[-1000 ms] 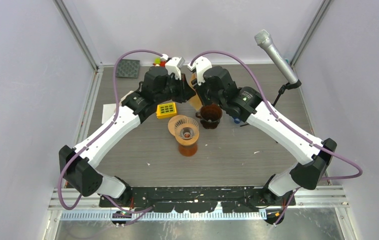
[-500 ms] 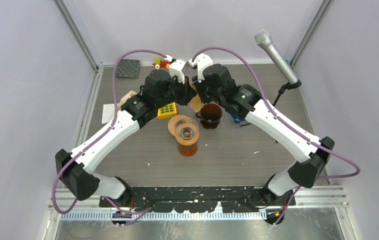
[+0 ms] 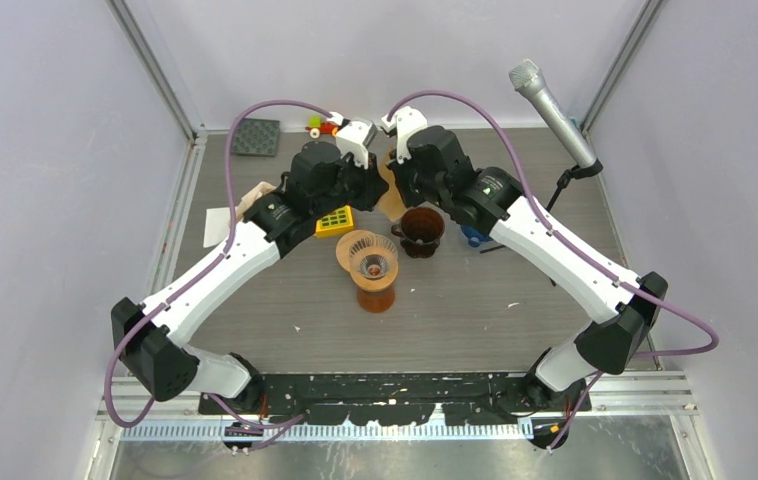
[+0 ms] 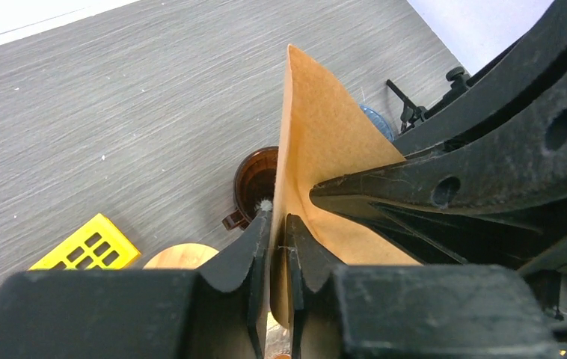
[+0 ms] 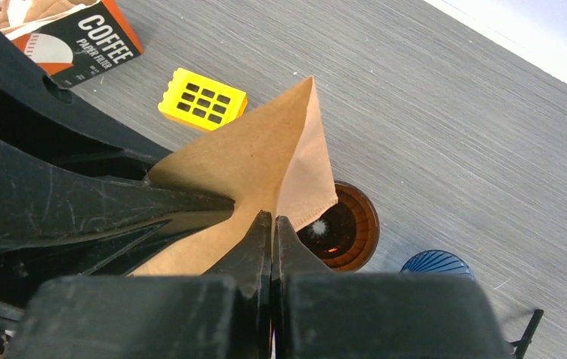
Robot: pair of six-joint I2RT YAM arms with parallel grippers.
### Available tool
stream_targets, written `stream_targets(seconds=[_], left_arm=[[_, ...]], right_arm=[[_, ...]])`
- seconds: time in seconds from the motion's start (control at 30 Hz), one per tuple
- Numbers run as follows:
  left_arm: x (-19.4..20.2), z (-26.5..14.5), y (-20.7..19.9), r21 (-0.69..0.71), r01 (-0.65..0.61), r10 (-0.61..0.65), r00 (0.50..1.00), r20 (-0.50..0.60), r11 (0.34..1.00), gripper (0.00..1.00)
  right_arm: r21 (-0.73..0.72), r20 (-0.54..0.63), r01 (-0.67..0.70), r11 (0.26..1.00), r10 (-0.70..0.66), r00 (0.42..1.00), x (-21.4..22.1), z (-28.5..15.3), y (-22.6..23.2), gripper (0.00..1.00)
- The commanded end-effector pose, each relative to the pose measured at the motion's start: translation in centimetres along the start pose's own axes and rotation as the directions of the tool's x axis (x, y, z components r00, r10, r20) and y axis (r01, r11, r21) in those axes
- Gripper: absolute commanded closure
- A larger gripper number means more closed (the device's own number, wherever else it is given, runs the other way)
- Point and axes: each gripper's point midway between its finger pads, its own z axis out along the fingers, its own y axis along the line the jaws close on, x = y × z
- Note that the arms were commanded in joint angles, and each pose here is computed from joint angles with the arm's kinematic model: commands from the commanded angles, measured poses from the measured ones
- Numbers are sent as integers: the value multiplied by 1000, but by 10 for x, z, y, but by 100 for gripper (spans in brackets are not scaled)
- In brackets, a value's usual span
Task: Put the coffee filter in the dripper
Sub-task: Place the coffee filter in the coffee dripper.
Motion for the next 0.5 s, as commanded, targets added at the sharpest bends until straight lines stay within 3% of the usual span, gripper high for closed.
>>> stream_targets(seconds=[0.0, 0.23, 0.33, 0.4, 0.47], left_arm=[[-29, -4, -9, 20, 4, -6, 997, 82, 1000, 83], [-27, -2, -9, 20, 25, -26, 997, 71, 999, 72], [-27, -1, -12, 34, 28, -31, 997, 69, 999, 71], [-25, 1, -14, 48, 31, -34, 997, 64, 998, 79], [-25, 2, -15, 54, 36, -39, 997, 61, 998, 97]], right_arm=[[-33, 58, -36, 999, 37, 998, -22, -8, 5, 100], [-41, 71, -35, 999, 38, 997, -24, -14, 4, 100], [-53, 74, -36, 998, 40, 996, -24, -15, 6, 100], [-62, 74, -35, 997, 40, 996, -23, -15, 7, 100], [-62, 75, -37, 997, 42, 996, -22, -15, 6, 100]])
